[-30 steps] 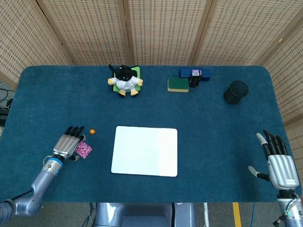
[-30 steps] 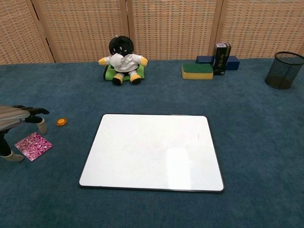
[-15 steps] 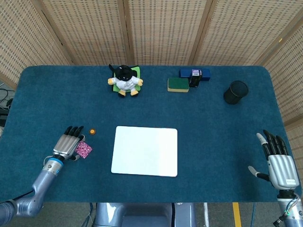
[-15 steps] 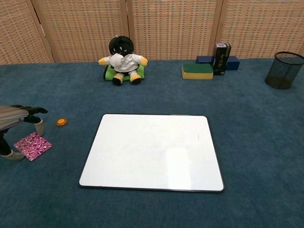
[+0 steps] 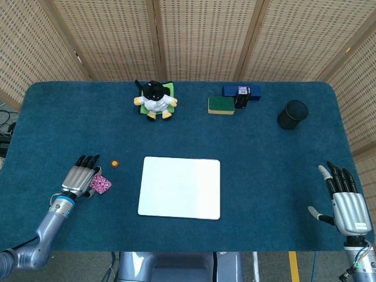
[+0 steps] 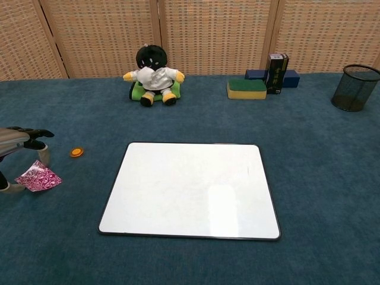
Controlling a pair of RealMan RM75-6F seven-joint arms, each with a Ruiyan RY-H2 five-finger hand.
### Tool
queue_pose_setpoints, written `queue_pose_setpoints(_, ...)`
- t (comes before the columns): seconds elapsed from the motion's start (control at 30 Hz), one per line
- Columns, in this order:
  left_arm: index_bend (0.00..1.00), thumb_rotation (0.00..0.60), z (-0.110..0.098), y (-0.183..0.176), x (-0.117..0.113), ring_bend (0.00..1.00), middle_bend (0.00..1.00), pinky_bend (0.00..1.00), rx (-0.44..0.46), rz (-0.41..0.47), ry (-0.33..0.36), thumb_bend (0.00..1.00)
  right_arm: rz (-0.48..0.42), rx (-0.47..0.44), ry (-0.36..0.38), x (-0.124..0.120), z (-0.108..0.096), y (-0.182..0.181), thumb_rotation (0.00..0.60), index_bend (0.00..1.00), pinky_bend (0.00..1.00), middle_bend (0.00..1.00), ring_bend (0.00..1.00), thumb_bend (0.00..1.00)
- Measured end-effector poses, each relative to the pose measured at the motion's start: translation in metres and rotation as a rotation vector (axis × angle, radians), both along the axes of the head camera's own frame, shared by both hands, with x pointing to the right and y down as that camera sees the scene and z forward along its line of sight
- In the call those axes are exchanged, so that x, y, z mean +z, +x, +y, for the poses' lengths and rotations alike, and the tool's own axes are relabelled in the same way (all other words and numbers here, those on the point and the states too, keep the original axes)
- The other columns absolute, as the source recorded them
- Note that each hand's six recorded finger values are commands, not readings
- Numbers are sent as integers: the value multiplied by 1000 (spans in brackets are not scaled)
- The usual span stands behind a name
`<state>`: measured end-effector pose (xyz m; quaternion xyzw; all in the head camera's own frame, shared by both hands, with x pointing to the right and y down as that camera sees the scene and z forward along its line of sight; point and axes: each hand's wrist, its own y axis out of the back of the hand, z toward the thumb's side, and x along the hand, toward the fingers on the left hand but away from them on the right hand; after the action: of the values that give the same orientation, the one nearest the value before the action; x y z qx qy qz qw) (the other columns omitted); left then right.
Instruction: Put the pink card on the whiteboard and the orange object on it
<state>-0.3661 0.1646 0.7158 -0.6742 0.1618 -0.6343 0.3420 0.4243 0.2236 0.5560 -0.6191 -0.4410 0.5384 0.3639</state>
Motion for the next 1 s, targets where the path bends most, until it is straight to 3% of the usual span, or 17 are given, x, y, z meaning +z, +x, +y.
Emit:
queue_pose_setpoints(0.57, 563, 600, -21, 33, -41, 0, 0, 0, 11, 92, 68, 298, -5, 1, -4, 0, 0, 0, 600, 0, 0, 0, 0, 0)
queue_pose_setpoints(1.0, 561, 600, -31, 123, -60, 0, 0, 0, 152, 144, 80, 267, -13, 4, -10, 0, -1, 1, 600, 0, 0, 0, 0, 0)
